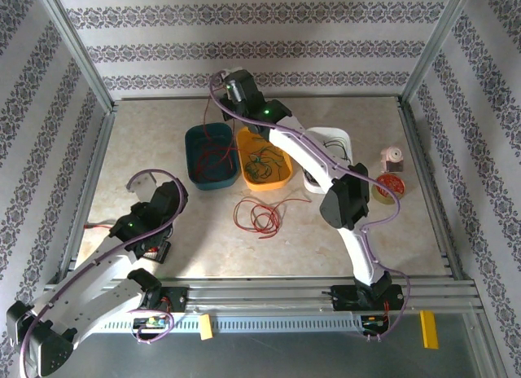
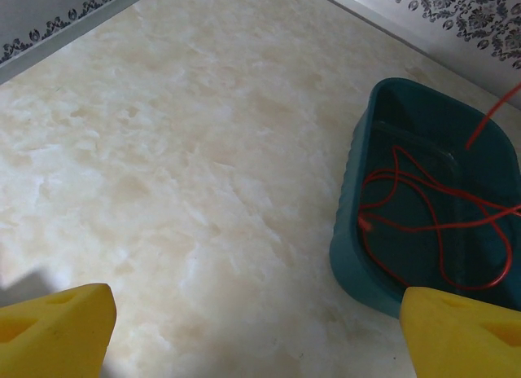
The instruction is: Untangle the cables
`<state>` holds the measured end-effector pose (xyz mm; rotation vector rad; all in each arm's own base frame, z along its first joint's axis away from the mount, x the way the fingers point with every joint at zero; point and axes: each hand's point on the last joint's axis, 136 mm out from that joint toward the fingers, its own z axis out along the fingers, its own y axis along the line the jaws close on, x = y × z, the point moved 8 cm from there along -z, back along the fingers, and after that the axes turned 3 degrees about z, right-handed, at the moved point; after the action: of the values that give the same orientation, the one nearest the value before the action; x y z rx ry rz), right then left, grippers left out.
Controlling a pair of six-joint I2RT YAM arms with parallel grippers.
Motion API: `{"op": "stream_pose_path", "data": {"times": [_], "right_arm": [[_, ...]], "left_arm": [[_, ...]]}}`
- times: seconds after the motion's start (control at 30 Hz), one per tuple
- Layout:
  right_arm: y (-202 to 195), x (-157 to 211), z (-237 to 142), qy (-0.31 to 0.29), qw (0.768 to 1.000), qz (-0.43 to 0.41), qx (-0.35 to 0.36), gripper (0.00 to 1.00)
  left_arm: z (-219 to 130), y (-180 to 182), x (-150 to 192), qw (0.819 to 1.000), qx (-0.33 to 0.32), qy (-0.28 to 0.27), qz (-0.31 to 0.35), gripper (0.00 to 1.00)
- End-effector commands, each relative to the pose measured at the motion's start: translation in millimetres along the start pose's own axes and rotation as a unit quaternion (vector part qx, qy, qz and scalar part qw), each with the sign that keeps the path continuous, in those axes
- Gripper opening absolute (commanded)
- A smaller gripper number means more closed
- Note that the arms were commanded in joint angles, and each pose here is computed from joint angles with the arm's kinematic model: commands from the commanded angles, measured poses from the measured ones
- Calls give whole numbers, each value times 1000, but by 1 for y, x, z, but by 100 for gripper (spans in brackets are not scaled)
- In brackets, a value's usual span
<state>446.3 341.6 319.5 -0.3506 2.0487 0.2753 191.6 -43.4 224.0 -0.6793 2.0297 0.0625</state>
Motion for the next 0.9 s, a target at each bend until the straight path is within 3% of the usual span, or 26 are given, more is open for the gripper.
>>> {"op": "stream_pose_path", "data": {"times": [0.0,0.4,0.87], "right_arm": [[-3,-1,3,3,1000,-3,15,6],[33,60,31,95,995,-22,-37,7],[40,111,73,169,984,23,-52,9]], "left_arm": [[1,7,2,999,-22,2,25,90],[8,-1,6,999,-10,9,37,90],[11,0,12,999,-15,19,48,90]]}}
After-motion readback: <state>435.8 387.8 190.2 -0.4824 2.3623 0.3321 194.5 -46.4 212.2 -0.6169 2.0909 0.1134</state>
